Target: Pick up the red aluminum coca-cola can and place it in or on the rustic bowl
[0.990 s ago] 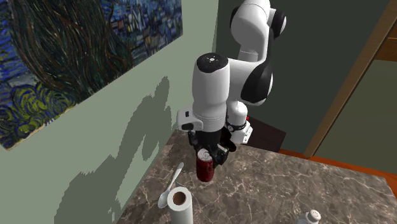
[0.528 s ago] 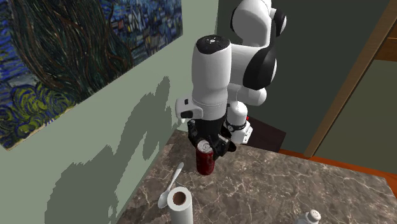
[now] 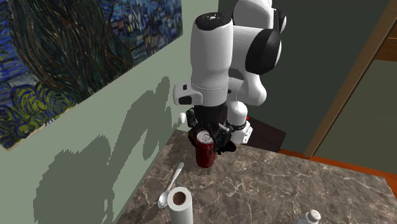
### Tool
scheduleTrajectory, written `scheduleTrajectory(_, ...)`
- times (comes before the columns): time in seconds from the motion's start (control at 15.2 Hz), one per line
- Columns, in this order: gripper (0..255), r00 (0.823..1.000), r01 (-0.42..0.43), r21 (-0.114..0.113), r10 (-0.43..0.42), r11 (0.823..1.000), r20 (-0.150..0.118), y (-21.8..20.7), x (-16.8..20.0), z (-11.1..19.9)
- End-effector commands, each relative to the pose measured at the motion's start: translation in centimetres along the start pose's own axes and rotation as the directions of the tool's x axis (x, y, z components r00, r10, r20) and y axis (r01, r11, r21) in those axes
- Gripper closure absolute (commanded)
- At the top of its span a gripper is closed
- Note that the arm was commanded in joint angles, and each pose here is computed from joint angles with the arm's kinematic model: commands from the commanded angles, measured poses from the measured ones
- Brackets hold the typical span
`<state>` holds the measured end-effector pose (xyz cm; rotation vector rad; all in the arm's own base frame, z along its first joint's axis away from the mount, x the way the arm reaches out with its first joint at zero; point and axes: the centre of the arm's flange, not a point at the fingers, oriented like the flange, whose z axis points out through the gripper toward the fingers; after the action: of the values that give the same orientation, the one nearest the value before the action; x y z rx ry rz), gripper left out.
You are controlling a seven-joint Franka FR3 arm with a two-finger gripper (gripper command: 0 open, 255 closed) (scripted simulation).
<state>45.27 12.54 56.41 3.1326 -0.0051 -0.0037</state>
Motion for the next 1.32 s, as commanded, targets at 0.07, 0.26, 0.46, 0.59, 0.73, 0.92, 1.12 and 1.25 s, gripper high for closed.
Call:
scheduleTrajectory(0.07,255,1.000,0.000,0.000,0.000,1.000,0.000,-0.1,-0.2,-1.6)
scheduleTrajectory(0.26,255,1.000,0.000,0.000,0.000,1.000,0.000,0.0,-0.2,-2.8)
scheduleTrajectory(0.46,255,1.000,0.000,0.000,0.000,1.000,0.000,1.9,-3.6,-3.4)
scheduleTrajectory(0.59,255,1.000,0.000,0.000,0.000,1.000,0.000,3.2,-5.8,-3.9)
scheduleTrajectory(0.73,255,1.000,0.000,0.000,0.000,1.000,0.000,4.4,-8.1,-4.3)
scheduleTrajectory(0.92,255,1.000,0.000,0.000,0.000,1.000,0.000,6.4,-11.5,-5.0)
scheduleTrajectory(1.12,255,1.000,0.000,0.000,0.000,1.000,0.000,8.3,-14.9,-5.6)
scheduleTrajectory(1.25,255,1.000,0.000,0.000,0.000,1.000,0.000,8.9,-16.0,-5.3)
